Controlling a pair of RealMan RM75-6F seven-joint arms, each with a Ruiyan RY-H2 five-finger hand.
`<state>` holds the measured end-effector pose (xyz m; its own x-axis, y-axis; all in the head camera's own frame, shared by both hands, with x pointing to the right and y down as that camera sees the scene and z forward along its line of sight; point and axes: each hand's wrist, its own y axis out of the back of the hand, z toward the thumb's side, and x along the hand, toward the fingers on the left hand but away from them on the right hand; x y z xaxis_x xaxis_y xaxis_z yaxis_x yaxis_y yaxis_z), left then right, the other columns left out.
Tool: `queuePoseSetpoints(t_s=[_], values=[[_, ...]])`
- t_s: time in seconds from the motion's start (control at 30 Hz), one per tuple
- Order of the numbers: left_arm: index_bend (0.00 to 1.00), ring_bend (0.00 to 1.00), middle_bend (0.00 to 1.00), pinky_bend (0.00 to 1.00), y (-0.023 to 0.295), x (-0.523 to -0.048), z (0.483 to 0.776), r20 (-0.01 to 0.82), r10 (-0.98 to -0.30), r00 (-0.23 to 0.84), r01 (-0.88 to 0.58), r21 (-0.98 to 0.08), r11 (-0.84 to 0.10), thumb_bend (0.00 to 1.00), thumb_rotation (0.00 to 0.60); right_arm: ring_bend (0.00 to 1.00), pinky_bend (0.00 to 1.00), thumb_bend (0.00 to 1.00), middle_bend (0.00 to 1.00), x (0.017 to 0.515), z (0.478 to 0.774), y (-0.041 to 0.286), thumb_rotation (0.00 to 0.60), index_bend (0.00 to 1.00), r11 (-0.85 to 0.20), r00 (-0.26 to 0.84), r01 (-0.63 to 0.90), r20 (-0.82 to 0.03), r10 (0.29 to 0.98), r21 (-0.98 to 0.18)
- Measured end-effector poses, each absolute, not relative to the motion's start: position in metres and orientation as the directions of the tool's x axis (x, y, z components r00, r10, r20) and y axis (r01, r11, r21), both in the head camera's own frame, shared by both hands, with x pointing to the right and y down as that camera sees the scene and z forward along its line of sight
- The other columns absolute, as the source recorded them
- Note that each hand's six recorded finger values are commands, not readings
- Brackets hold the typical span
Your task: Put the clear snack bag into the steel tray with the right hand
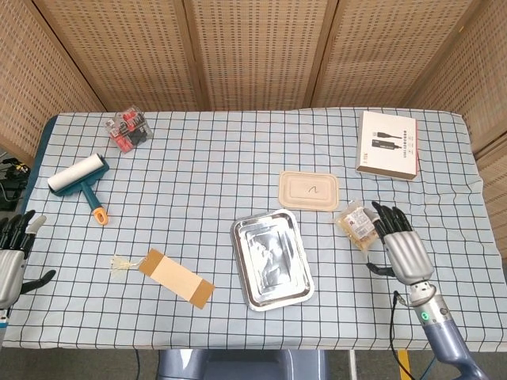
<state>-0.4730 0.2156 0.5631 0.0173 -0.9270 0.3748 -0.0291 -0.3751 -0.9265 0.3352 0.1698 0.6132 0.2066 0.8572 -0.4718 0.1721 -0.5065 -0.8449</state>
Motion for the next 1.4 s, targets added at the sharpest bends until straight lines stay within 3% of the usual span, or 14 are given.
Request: queuePoseSetpoints(t_s=[0.27, 0.97, 1.07, 1.13, 1.3, 1.4], values=[[0.00, 0.00, 0.00, 0.00, 0.214, -0.474, 0.567, 0.388, -0.921, 0.015, -0.028, -0.921, -0.389, 0.08, 0.600, 0.00, 0.00, 0.08, 0.00, 0.302, 0.652, 0.152, 0.600, 0.00, -0.616, 0.193, 0.247, -0.585, 0.787, -0.748], [0.00, 0.00, 0.00, 0.00, 0.214, -0.469, 0.573, 0.405, -0.914, 0.028, -0.013, -0.914, -0.405, 0.08, 0.600, 0.00, 0.00, 0.08, 0.00, 0.318, 0.718, 0.132, 0.600, 0.00, -0.650, 0.045, 0.233, -0.660, 0.750, -0.724], [0.00, 0.00, 0.00, 0.00, 0.214, -0.470, 0.573, 0.404, -0.914, 0.025, -0.014, -0.914, -0.405, 0.08, 0.600, 0.00, 0.03, 0.07, 0.01, 0.318, 0.723, 0.129, 0.600, 0.07, -0.648, 0.035, 0.225, -0.659, 0.752, -0.728], [0.00, 0.00, 0.00, 0.00, 0.214, -0.470, 0.573, 0.406, -0.914, 0.023, -0.013, -0.914, -0.406, 0.08, 0.600, 0.05, 0.13, 0.07, 0.08, 0.319, 0.724, 0.128, 0.600, 0.16, -0.639, 0.028, 0.215, -0.650, 0.760, -0.738], [0.00, 0.00, 0.00, 0.00, 0.214, -0.468, 0.573, 0.404, -0.914, 0.034, -0.015, -0.914, -0.405, 0.08, 0.600, 0.41, 0.43, 0.08, 0.41, 0.320, 0.725, 0.125, 0.600, 0.45, -0.595, 0.015, 0.187, -0.603, 0.797, -0.782], [0.00, 0.00, 0.00, 0.00, 0.214, -0.468, 0.571, 0.401, -0.915, 0.039, -0.021, -0.915, -0.402, 0.08, 0.600, 0.51, 0.53, 0.09, 0.49, 0.322, 0.728, 0.127, 0.600, 0.52, -0.587, 0.010, 0.176, -0.595, 0.804, -0.790]])
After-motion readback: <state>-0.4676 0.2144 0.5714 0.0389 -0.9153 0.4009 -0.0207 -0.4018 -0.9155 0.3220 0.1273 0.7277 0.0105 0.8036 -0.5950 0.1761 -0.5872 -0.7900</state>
